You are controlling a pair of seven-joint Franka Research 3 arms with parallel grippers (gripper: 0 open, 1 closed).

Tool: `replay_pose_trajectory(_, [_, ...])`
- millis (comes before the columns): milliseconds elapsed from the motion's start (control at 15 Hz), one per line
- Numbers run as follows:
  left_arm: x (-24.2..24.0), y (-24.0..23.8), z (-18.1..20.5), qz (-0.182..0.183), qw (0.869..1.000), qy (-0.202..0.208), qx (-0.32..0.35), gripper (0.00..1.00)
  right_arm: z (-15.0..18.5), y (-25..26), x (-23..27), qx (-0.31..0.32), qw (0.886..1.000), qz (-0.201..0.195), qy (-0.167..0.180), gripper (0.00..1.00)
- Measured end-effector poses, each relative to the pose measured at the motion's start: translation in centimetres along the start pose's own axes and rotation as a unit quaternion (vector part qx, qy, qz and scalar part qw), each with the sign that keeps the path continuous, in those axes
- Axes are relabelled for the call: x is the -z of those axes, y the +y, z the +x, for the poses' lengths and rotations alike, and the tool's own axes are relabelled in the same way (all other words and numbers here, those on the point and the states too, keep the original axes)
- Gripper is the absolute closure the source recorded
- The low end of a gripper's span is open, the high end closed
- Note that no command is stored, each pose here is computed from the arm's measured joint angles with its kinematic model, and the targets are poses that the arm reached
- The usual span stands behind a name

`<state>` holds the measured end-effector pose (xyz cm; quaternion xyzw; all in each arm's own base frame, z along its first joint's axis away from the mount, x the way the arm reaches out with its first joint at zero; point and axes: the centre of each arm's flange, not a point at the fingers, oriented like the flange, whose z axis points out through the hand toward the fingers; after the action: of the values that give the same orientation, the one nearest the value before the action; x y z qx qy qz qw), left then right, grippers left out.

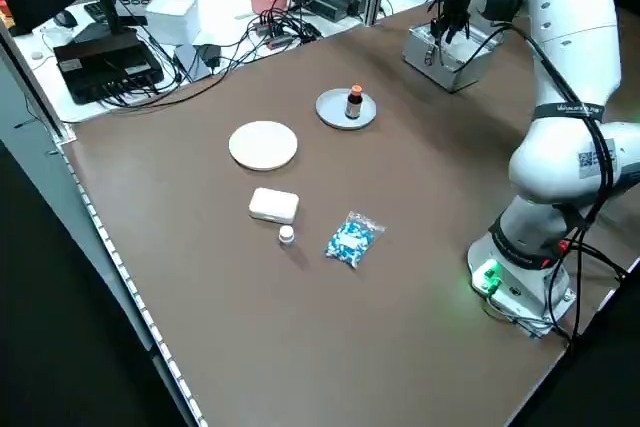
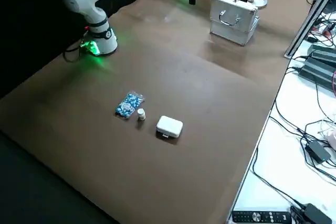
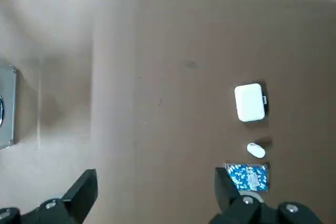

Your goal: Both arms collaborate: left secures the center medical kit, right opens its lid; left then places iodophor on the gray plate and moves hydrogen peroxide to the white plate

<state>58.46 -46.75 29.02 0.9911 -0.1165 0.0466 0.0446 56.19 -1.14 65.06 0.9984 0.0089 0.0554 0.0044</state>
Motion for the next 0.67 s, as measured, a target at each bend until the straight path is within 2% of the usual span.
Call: replay_pose_trajectory(667, [-1.1, -0.3, 0.6, -0.006, 1.000, 0.007, -0.007, 0.52, 0.1, -0.3, -0.2, 0.002, 1.000, 0.000, -0.002, 0.01])
